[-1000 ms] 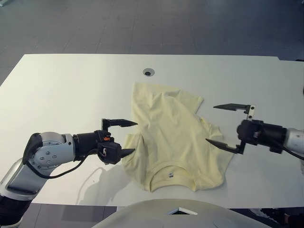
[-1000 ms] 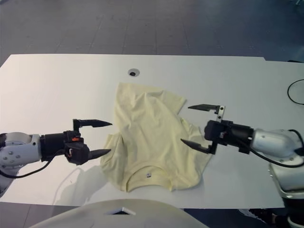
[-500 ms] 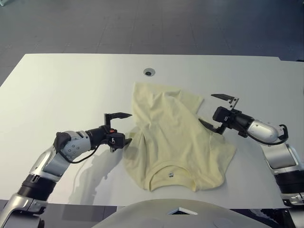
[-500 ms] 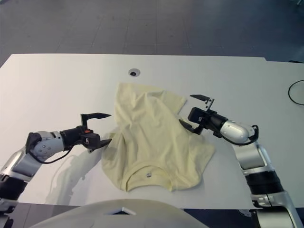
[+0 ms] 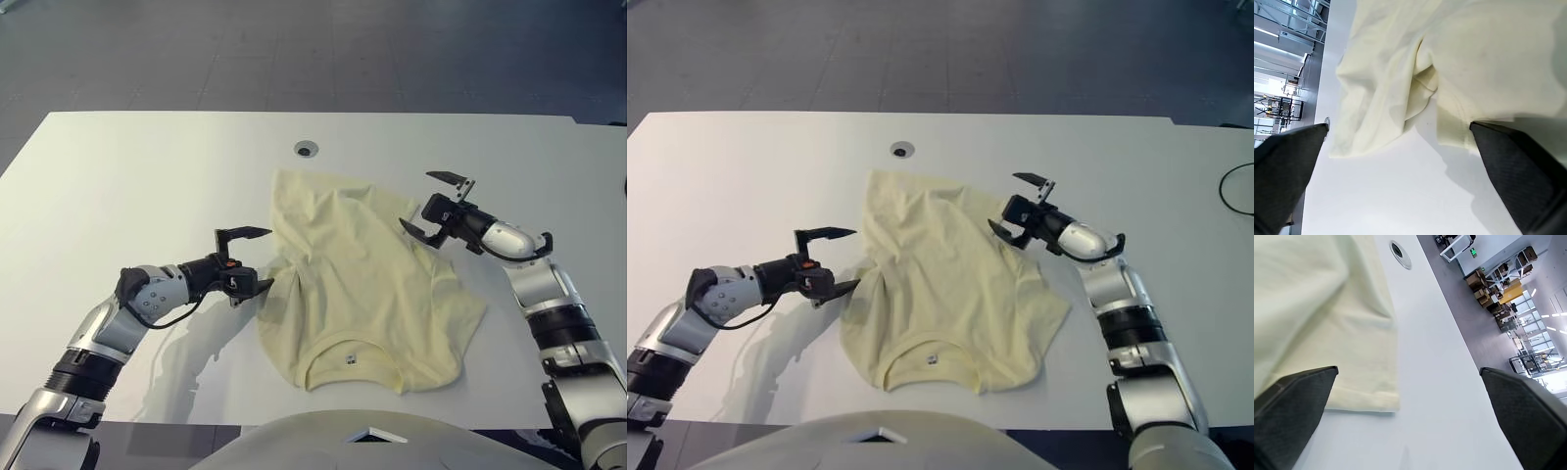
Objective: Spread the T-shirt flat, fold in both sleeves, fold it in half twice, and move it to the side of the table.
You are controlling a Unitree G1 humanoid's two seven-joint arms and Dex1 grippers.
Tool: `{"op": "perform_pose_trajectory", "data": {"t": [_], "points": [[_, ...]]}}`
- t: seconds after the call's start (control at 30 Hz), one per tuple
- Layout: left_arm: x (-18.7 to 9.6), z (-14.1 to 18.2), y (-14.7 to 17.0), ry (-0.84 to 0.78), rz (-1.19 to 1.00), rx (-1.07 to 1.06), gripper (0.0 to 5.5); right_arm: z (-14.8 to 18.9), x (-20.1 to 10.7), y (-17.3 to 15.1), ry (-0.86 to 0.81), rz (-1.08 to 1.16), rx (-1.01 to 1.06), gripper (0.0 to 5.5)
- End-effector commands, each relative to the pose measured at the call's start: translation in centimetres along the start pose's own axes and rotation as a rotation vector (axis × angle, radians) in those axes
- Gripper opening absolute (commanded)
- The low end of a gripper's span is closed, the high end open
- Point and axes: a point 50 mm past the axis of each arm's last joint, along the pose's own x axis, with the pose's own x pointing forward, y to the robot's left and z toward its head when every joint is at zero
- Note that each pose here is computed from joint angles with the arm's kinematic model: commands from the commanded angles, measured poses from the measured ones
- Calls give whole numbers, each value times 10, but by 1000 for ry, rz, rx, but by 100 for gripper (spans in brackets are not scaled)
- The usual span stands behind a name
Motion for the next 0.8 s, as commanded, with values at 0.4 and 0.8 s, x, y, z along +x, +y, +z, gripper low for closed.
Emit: {"op": "perform_pose_trajectory", "data": {"t": [0.4,0.8], "points": [[-15,-1,-21,68,-85,-32,540,-20,31,4,136,30,-101,539],[-40,-7,-28,203,-75,-34,540,-24,39,-22,228,-43,-236,539]]}}
